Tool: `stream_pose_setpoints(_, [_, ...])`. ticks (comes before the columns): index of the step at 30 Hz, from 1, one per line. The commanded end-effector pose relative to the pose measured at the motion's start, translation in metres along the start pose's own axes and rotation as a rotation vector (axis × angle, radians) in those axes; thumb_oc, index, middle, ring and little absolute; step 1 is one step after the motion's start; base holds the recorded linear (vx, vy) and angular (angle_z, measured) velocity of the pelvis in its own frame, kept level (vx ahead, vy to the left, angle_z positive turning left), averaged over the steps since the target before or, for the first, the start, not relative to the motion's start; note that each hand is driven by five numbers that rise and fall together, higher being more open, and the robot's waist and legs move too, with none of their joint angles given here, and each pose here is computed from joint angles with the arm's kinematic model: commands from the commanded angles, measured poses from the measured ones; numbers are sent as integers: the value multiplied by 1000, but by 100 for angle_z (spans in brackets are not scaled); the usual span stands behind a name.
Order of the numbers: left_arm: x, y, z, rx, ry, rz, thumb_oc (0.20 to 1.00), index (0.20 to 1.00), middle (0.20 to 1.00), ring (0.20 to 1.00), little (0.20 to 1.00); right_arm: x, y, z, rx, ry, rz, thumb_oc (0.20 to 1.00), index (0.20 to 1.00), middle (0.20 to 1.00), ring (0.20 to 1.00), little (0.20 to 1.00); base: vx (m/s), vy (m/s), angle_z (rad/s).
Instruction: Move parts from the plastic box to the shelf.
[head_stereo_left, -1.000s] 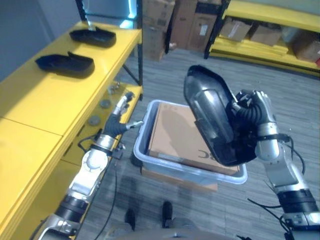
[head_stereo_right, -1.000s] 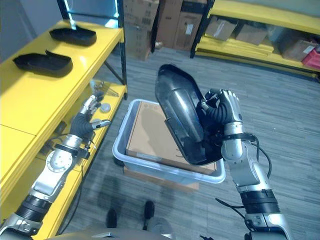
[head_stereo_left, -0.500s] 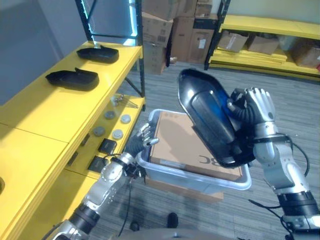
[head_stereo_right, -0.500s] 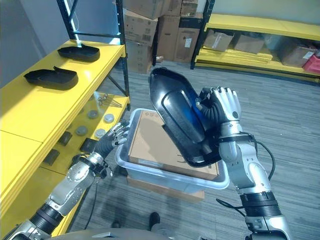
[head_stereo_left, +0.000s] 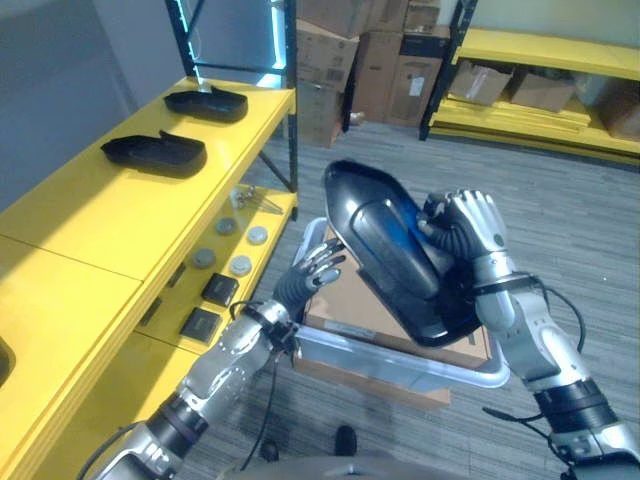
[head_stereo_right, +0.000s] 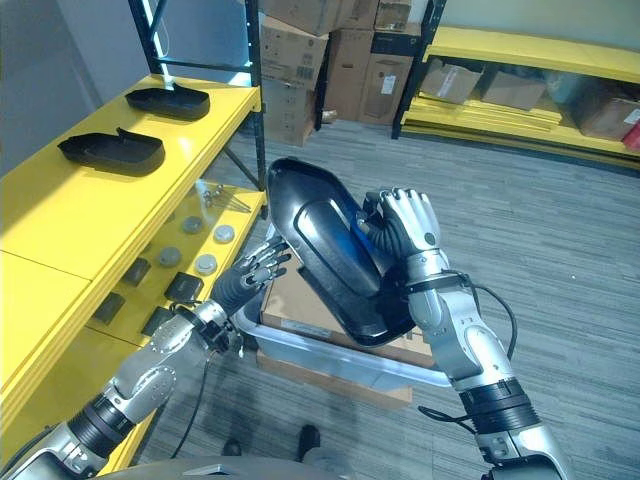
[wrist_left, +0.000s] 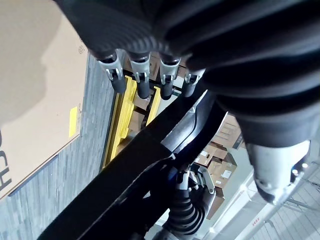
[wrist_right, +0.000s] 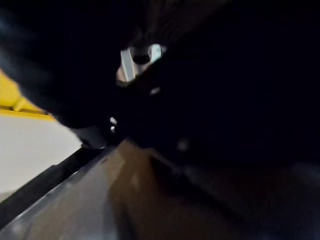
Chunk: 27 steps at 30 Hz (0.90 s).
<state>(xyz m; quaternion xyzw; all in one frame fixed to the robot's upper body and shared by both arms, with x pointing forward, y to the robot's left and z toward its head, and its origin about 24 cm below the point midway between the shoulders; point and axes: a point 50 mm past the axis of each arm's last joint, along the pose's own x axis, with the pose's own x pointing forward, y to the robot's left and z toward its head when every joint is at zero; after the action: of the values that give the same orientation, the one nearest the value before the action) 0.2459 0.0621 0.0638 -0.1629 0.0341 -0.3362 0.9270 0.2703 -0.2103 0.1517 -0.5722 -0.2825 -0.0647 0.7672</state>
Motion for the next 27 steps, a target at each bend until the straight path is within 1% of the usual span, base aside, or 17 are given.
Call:
stream_pose_setpoints(1, [19, -13, 20, 12, -89, -75, 1000, 1000, 1000, 1000, 1000, 34, -35, 23, 32, -136, -203, 200, 200, 200, 200, 200, 0, 0, 0])
stream_pose_setpoints(8, [24, -13, 14, 18, -73, -38, 1000, 1000, 1000, 1000, 1000, 38, -31, 44, 125, -206, -204, 200, 200, 200, 200, 200, 0, 0, 0])
stream_pose_setpoints(12, [26, -9, 10, 21, -63, 16, 1000, 1000, 1000, 1000, 1000, 40, -29, 62, 200, -264, -212, 200, 200, 200, 200, 200, 0, 0, 0])
stream_pose_setpoints(16, [26, -6, 7, 21, -60, 49, 1000, 1000, 1000, 1000, 1000, 41, -28, 69, 206, -291, -211, 200, 200, 200, 200, 200, 0, 0, 0])
stream_pose_setpoints(20, [26, -4, 1, -43, -52, 116, 1000, 1000, 1000, 1000, 1000, 42, -29, 82, 262, -333, -227, 200, 200, 200, 200, 200, 0, 0, 0])
stream_pose_setpoints(27, [27, -3, 0, -86, -57, 148, 1000, 1000, 1000, 1000, 1000, 41, -24, 92, 323, -356, -213, 200, 200, 200, 200, 200, 0, 0, 0])
